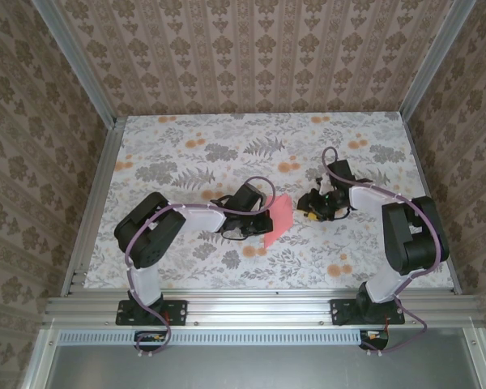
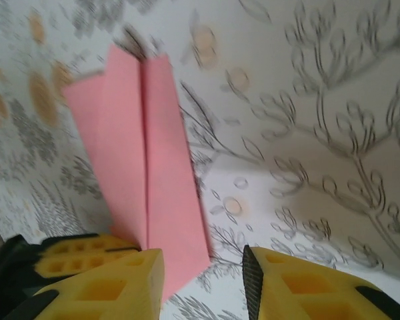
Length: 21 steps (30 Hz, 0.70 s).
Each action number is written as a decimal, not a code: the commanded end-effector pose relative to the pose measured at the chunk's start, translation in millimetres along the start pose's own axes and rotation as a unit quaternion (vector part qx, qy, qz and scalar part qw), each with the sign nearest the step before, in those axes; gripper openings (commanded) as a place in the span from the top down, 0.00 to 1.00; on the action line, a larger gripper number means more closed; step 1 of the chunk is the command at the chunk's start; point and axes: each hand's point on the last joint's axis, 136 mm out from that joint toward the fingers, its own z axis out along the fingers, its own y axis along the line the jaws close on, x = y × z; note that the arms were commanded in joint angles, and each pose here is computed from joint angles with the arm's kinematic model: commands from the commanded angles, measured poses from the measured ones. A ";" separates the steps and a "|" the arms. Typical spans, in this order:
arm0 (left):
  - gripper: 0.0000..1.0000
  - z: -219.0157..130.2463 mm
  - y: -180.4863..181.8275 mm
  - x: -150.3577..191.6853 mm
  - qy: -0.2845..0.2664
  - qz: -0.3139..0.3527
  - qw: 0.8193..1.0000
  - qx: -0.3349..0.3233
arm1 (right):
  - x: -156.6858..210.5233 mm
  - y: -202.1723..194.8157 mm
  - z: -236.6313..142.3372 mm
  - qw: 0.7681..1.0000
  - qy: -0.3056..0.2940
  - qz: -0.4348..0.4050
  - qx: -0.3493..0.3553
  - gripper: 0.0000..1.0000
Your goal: Fold a paper plane with a square sheet of paper (pick it up from the middle)
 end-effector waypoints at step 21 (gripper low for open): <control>0.99 6.8 58.2 58.7 0.097 -0.024 0.989 -0.105 | 33.6 11.3 31.4 0.999 0.039 0.012 -0.034 0.61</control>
